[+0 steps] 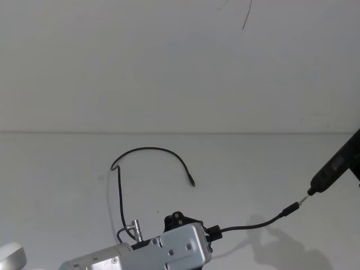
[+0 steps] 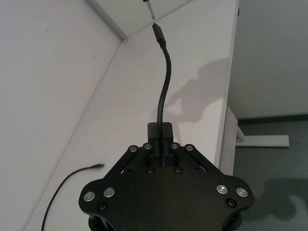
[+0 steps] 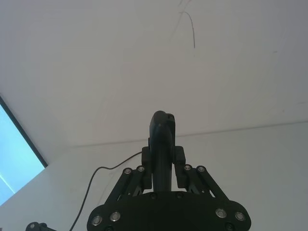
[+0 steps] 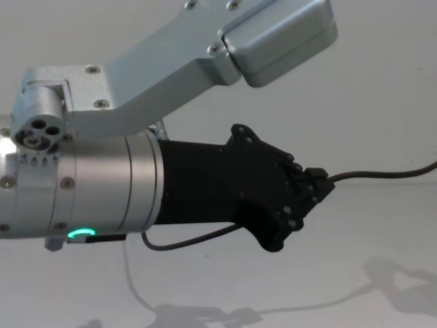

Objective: Pick up the data cable with the one hand.

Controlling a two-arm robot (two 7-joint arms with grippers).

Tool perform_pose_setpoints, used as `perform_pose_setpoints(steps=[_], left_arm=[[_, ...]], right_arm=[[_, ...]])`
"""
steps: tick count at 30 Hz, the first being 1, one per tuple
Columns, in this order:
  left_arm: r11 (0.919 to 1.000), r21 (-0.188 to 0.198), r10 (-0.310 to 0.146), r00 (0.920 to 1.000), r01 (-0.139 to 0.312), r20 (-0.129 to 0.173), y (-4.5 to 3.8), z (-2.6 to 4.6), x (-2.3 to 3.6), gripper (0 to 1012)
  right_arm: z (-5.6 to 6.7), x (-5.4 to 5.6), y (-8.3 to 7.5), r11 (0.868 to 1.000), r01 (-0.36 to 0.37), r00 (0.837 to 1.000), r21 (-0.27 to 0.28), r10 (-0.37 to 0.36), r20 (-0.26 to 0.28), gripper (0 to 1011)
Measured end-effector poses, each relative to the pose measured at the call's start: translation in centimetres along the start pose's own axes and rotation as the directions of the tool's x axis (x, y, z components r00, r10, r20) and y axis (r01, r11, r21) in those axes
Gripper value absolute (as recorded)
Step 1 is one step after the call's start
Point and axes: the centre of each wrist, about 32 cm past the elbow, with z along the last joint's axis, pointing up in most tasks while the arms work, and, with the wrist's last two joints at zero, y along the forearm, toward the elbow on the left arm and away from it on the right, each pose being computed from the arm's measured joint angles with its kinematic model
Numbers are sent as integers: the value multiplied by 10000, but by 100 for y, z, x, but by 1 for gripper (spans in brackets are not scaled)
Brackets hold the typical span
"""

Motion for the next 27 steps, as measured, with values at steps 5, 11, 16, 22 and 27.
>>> perform_pose_setpoints(steps=[5,11,16,22,27], left_arm=[[10000,0,0,10000,0,1,0,0,0,43],[10000,-1,0,10000,0,0,0,0,0,43],[10000,1,0,10000,0,-1,0,0,0,44],[10000,2,0,10000,0,-1,0,0,0,43],[10000,1,0,10000,0,-1,0,0,0,43]], right_arm=[[-12,-1,-10,10000,44,10000,32,-44,-9,269],[-26,-1,-16,9999,82,10000,120,-81,-11,269],[-43,11,-17,9998,133,9999,171,-133,-7,269],[-61,23,-15,9997,175,9998,197,-174,-25,269],[-80,28,-13,9996,207,9998,211,-206,-52,269]])
